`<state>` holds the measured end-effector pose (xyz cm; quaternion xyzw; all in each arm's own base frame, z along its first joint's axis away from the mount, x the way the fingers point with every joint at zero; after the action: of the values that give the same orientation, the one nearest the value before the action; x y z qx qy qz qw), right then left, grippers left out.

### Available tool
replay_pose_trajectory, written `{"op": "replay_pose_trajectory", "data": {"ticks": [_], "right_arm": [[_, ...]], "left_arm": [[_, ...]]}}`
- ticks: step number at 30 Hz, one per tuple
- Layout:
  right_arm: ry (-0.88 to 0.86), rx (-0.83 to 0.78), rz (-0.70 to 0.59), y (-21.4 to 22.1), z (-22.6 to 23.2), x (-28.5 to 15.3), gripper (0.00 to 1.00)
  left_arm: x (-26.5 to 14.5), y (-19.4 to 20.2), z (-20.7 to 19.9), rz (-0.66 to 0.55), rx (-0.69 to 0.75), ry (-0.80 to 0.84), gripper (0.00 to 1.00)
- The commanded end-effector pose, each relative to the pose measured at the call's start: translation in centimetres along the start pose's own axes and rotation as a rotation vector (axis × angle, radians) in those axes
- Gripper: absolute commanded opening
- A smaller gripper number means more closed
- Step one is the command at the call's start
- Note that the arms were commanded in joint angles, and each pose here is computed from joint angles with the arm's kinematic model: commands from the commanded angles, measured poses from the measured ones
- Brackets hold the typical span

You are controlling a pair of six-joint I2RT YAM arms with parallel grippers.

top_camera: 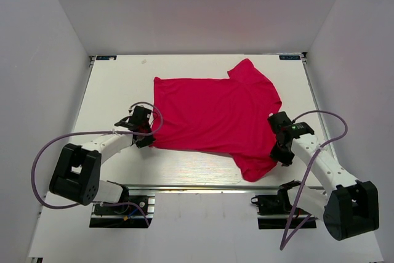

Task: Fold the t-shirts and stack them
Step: Flatten out the tshirt

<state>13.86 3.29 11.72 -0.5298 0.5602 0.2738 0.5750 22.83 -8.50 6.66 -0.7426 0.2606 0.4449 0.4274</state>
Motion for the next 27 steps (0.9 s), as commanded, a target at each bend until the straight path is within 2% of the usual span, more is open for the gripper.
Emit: {"op": "replay_pose_trajectory", "data": {"ticks": [1, 3, 5, 6, 8, 11, 16, 17, 20, 21, 23, 24, 26, 27], "right_arm": [[-0.009, 0.005, 0.119, 1.8, -0.5, -0.8, 0.45], [-0.010, -0.020, 0.135, 1.9, -0.4, -0.8, 0.65], [0.020, -0.047, 0.141, 1.4, -0.5, -0.8, 0.79], [0.004, -0.053, 0.108, 0.4, -0.2, -1.4, 0.81], [-0.027, -0.093, 0.062, -0.9, 0.4, -1.6, 0.86], [-0.095, -0.123, -0.066, -4.5, 1.9, -3.1, 0.90], [-0.230, -0.208, -0.286, -9.7, 4.8, -4.3, 0.90], [-0.286, -0.183, -0.367, -11.4, 6.1, -4.7, 0.90], [-0.297, -0.236, -0.377, -13.1, 7.9, -3.0, 0.90], [-0.288, -0.257, -0.389, -14.0, 8.8, -2.1, 0.90], [-0.219, -0.226, -0.417, -16.4, 9.3, -1.4, 0.90], [-0.206, -0.210, -0.416, -17.5, 9.8, -0.7, 0.90], [-0.215, -0.184, -0.448, -19.8, 10.8, 0.2, 0.90], [-0.193, -0.195, -0.419, -20.5, 11.5, 1.8, 0.90]], "left_arm": [[0.0, -0.3, 1.7, -0.009, -0.009, -0.148, 0.00], [-0.2, -0.7, 1.3, -0.006, -0.008, -0.151, 0.01], [-0.5, -1.3, 0.8, -0.016, -0.011, -0.140, 0.22], [-0.6, -1.5, 0.4, -0.014, -0.014, -0.125, 0.63], [-1.9, -2.3, -0.3, -0.037, -0.029, -0.100, 1.00], [-3.9, -3.4, -1.1, -0.082, -0.048, -0.076, 1.00], [-6.7, -7.1, -4.8, -0.263, -0.085, 0.154, 1.00], [-6.9, -8.1, -5.8, -0.284, -0.065, 0.190, 1.00], [-6.9, -10.8, -9.3, -0.319, 0.019, 0.287, 1.00], [-4.7, -10.7, -10.1, -0.266, 0.056, 0.272, 1.00], [-3.8, -12.4, -12.6, -0.271, 0.113, 0.325, 1.00], [-0.9, -12.1, -13.2, -0.215, 0.145, 0.303, 1.00], [0.2, -14.0, -15.3, -0.224, 0.171, 0.340, 1.00], [2.0, -14.7, -16.6, -0.209, 0.189, 0.346, 1.00]]}}
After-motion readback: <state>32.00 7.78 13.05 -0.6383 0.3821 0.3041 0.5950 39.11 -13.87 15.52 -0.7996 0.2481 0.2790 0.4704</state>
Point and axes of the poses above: each gripper's point midway between its finger pads, its own x axis out along the fingers, its own z axis along the line the jaws close on, y = z × x, the point moved 6 cm from there along -x, back along the fingers, and after that the axes turned 12 degrees about -x, right-handed, at the moved point
